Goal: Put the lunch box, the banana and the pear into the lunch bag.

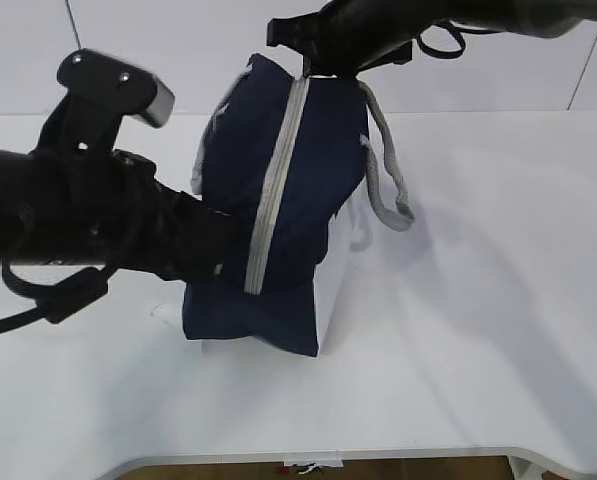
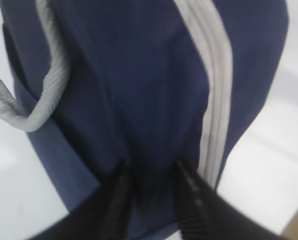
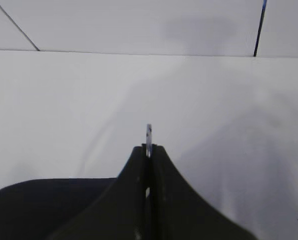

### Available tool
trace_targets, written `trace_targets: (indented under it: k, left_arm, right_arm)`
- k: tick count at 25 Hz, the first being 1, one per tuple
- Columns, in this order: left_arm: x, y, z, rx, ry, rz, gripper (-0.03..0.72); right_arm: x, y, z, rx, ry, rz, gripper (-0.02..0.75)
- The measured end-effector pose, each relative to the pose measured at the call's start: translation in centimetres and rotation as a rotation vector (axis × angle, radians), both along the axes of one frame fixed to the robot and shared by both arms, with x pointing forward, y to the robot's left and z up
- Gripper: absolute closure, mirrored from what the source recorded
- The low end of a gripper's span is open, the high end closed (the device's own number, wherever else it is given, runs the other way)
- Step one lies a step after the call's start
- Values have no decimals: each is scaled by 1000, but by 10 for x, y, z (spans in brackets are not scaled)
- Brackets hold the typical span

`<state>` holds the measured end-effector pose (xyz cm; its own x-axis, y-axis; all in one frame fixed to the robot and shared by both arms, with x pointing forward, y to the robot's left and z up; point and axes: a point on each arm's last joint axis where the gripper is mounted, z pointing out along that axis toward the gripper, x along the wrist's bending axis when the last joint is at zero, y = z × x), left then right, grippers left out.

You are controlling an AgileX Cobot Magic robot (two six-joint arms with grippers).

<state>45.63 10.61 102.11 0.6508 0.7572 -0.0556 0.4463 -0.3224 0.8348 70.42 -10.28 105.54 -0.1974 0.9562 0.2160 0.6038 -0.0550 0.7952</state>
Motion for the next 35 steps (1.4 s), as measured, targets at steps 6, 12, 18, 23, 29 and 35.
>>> trace_targets:
  k: [6, 12, 18, 23, 29, 35]
  left_arm:
    - [-6, -1, 44, -91, 46, -30, 181]
    - [9, 13, 93, -203, 96, 8, 165]
    - [46, 33, 120, -209, 149, 55, 183]
    - [83, 24, 115, -145, 301, -5, 186]
    - [116, 4, 103, -93, 422, -88, 187]
    - [141, -8, 87, -82, 458, -92, 187]
  right_arm:
    - [-3, 1, -3, 22, 51, -8, 724]
    - [-3, 1, -4, 22, 60, -9, 724]
    - [-3, 1, -4, 24, 61, -10, 724]
    - [-3, 1, -4, 26, 62, -10, 724]
    - [-3, 1, -4, 27, 65, -10, 724]
    - [-3, 1, -4, 27, 65, -10, 724]
